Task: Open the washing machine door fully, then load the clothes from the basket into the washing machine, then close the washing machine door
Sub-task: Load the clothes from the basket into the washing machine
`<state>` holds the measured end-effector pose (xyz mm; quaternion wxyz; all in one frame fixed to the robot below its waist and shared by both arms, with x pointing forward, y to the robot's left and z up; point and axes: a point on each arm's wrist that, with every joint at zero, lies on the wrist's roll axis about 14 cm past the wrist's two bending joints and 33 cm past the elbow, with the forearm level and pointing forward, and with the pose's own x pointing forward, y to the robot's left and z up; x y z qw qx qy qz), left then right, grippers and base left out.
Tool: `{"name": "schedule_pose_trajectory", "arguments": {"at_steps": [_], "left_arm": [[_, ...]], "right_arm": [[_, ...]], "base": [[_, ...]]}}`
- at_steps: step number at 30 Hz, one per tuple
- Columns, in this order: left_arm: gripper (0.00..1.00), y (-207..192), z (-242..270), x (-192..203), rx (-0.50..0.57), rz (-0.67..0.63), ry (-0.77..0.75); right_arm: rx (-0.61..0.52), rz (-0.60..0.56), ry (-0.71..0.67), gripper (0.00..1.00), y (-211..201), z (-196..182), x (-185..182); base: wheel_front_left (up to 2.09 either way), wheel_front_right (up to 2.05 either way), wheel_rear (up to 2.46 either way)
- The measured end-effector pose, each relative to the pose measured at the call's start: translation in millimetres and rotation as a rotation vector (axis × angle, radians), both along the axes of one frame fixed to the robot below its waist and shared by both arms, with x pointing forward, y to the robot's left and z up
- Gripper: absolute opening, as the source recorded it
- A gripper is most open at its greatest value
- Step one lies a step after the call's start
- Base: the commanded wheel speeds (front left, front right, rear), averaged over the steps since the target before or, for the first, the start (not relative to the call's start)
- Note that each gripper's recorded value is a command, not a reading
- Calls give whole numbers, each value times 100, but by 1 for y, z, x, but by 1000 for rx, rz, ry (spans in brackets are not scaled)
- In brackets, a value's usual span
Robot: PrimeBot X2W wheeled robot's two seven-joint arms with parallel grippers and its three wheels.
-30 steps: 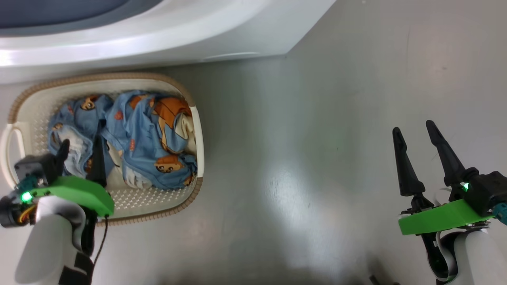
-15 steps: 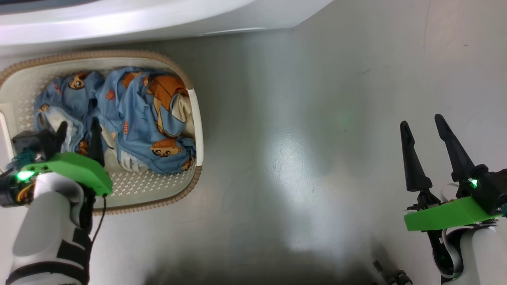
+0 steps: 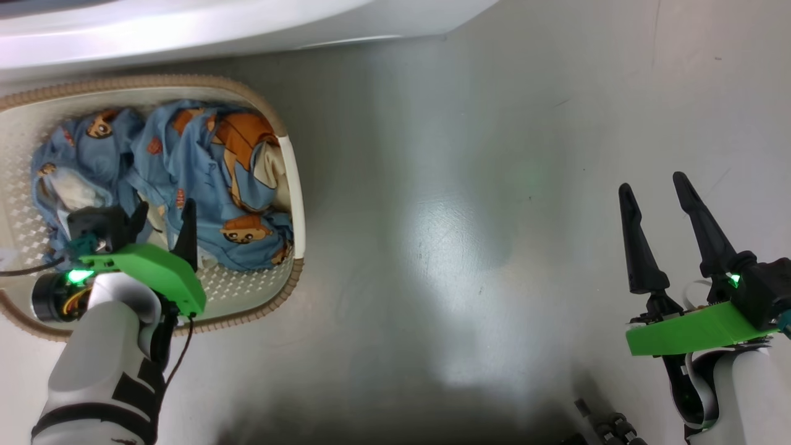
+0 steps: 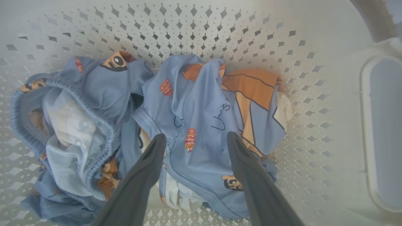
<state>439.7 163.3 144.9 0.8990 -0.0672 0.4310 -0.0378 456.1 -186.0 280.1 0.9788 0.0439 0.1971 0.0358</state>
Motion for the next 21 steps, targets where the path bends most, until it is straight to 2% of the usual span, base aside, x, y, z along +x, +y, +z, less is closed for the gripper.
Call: {"name": "schedule_pose_trajectory", "arguments": {"at_steps": [21], "left_arm": [[100,-14,-34,4,-33,-66,83]], "right_arm": [[-2,-21,56,100,-3,-24,-7]], "base": [[0,0,0]]}}
